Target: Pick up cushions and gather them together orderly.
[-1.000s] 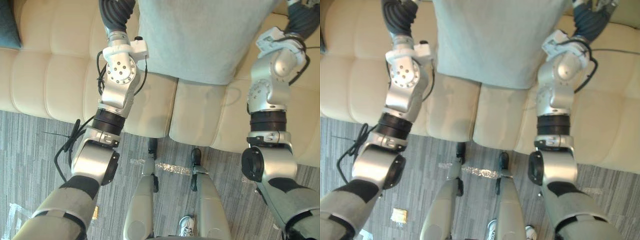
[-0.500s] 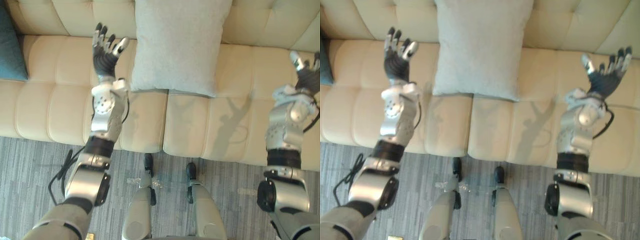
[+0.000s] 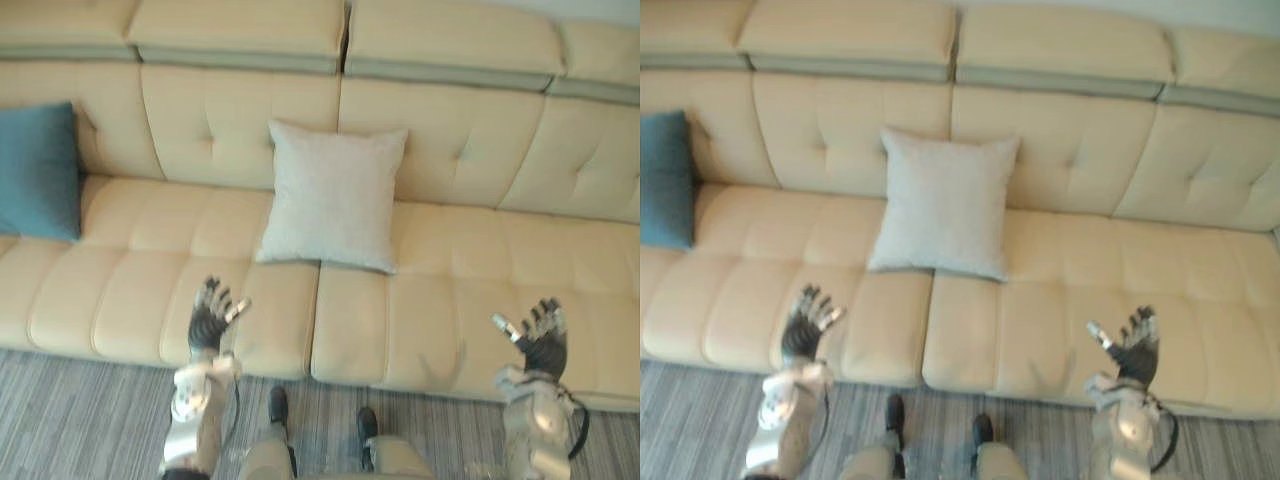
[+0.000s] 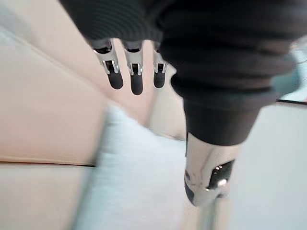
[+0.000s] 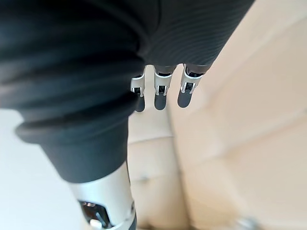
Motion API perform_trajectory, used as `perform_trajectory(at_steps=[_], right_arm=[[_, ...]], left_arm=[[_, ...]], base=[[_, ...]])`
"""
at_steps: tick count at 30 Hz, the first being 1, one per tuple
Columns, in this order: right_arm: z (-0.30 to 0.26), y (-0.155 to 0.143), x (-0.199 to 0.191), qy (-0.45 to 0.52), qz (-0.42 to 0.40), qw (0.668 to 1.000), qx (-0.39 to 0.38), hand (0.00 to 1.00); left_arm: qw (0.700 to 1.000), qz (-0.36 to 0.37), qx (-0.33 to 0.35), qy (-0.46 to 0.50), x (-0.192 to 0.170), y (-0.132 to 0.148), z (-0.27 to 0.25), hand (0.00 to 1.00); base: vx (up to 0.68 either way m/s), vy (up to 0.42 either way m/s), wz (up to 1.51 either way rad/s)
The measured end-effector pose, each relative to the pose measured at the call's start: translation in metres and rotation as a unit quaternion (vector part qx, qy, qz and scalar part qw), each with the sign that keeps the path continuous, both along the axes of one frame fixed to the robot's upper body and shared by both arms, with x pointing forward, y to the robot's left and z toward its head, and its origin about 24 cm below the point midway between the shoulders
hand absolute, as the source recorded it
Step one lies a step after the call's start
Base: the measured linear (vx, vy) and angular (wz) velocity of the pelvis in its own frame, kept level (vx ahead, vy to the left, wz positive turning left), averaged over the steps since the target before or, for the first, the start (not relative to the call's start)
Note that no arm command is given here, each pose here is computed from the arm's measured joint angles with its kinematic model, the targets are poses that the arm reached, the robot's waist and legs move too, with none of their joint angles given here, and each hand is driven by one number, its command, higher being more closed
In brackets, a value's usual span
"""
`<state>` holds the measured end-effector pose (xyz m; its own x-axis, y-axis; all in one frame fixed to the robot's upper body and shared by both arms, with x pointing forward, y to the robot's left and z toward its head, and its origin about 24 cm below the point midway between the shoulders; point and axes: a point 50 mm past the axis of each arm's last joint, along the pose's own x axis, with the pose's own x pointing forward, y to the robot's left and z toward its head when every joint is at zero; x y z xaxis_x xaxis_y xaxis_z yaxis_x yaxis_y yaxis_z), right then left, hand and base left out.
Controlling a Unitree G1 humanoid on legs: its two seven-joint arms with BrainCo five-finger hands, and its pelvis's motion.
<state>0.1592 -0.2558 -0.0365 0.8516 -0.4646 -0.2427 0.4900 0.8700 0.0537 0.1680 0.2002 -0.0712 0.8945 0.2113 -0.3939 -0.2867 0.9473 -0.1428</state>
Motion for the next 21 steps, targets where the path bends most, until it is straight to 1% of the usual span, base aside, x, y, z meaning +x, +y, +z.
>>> perform_trajectory(at_steps=[2, 3, 5, 7, 10, 13, 17, 21], right_arm=[[-0.032, 0.014, -0.014, 0.075, 0.02, 0.997, 0.025, 0.0], [-0.04, 0.018, -0.018, 0.096, 0.026, 0.995, 0.03, 0.0], [-0.068, 0.026, -0.039, 0.174, 0.033, 0.983, 0.05, 0.0], [-0.084, 0.032, -0.053, 0.223, 0.037, 0.972, 0.06, 0.0], [-0.101, 0.042, -0.071, 0.275, 0.034, 0.957, 0.089, 0.0], [-0.108, 0.049, -0.079, 0.3, 0.033, 0.948, 0.106, 0.0], [-0.11, 0.053, -0.069, 0.301, 0.038, 0.947, 0.11, 0.0], [-0.104, 0.067, -0.04, 0.278, 0.073, 0.952, 0.104, 0.0]], left_arm=[[0.994, -0.019, 0.012, 0.102, -0.027, -0.008, -0.034, 0.0], [0.992, -0.027, 0.017, 0.126, -0.033, -0.01, -0.042, 0.0], [0.979, -0.056, 0.032, 0.195, -0.054, -0.017, -0.062, 0.0], [0.969, -0.075, 0.045, 0.23, -0.065, -0.018, -0.07, 0.0], [0.963, -0.076, 0.059, 0.251, -0.068, -0.014, -0.075, 0.0], [0.96, -0.074, 0.068, 0.261, -0.068, -0.013, -0.077, 0.0], [0.957, -0.077, 0.079, 0.27, -0.061, -0.014, -0.079, 0.0], [0.96, -0.068, 0.087, 0.257, -0.044, -0.012, -0.075, 0.0]], base=[[0.05, -0.018, -0.07], [0.05, -0.014, -0.04], [0.05, -0.015, -0.02], [0.06, -0.017, 0.01], [0.06, -0.016, -0.04], [0.06, -0.007, -0.24], [0.05, 0.006, -0.39], [-0.01, 0.001, -0.24]])
